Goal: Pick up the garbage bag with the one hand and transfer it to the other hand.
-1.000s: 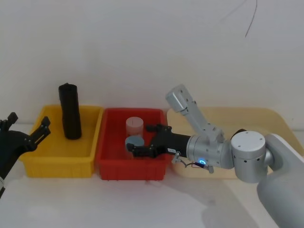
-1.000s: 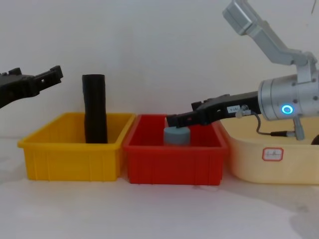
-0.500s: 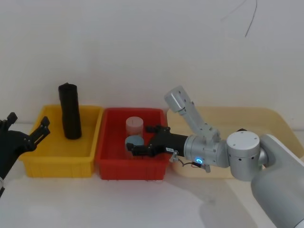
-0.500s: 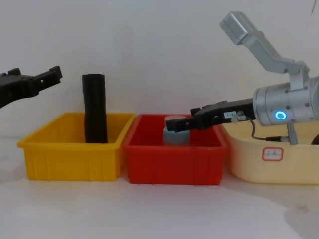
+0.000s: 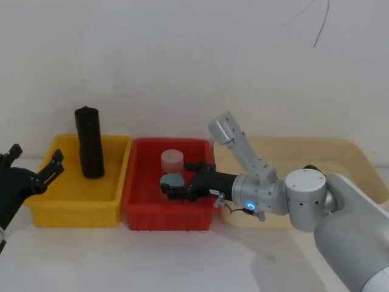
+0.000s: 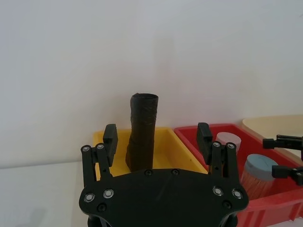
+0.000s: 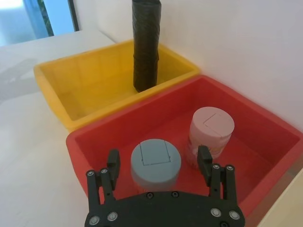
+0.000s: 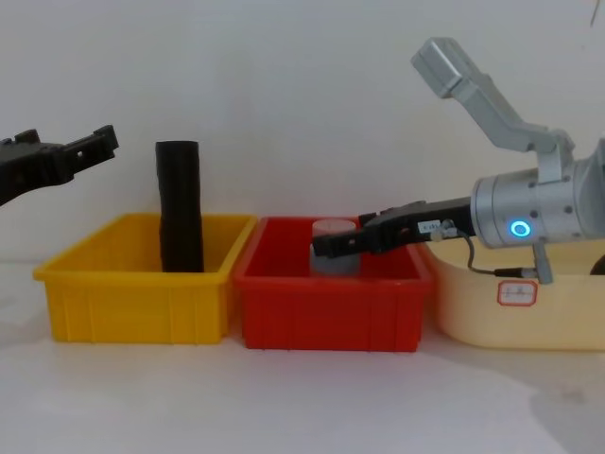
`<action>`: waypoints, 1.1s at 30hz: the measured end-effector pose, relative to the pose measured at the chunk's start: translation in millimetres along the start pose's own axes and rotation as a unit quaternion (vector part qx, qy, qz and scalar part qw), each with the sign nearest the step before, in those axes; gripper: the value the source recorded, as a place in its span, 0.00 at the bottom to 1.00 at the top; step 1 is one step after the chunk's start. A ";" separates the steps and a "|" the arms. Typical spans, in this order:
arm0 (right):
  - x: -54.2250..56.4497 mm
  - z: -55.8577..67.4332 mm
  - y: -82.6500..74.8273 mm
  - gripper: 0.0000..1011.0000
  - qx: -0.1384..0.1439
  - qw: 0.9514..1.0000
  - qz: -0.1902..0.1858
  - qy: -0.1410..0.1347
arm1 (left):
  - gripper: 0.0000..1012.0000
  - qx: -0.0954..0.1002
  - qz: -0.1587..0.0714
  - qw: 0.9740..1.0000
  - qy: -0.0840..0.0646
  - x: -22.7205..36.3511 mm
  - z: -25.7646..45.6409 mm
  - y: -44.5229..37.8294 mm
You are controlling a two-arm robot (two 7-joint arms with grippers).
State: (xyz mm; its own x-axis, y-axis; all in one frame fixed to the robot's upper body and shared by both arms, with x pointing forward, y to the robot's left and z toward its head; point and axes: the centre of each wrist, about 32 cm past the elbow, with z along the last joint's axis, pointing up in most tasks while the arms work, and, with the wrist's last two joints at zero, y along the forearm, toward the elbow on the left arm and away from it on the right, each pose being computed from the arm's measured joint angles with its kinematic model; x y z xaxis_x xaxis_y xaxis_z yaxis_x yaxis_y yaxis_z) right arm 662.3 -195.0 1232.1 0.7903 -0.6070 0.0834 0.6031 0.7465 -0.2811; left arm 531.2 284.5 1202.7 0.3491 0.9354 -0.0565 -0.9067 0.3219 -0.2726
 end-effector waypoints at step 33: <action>2.8 -6.9 12.3 0.86 -0.011 1.000 -0.016 -0.013 | 0.99 0.000 0.000 1.000 0.000 0.0 0.0 0.0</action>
State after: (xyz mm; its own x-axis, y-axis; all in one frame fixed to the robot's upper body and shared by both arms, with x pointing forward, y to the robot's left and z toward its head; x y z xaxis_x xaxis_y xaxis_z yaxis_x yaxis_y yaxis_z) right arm 671.2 -189.4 1222.3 0.7735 -0.6229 0.1170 0.6256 0.7207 -0.2987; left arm 531.3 284.5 1202.6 0.3493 0.9353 -0.0564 -0.9066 0.3221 -0.2725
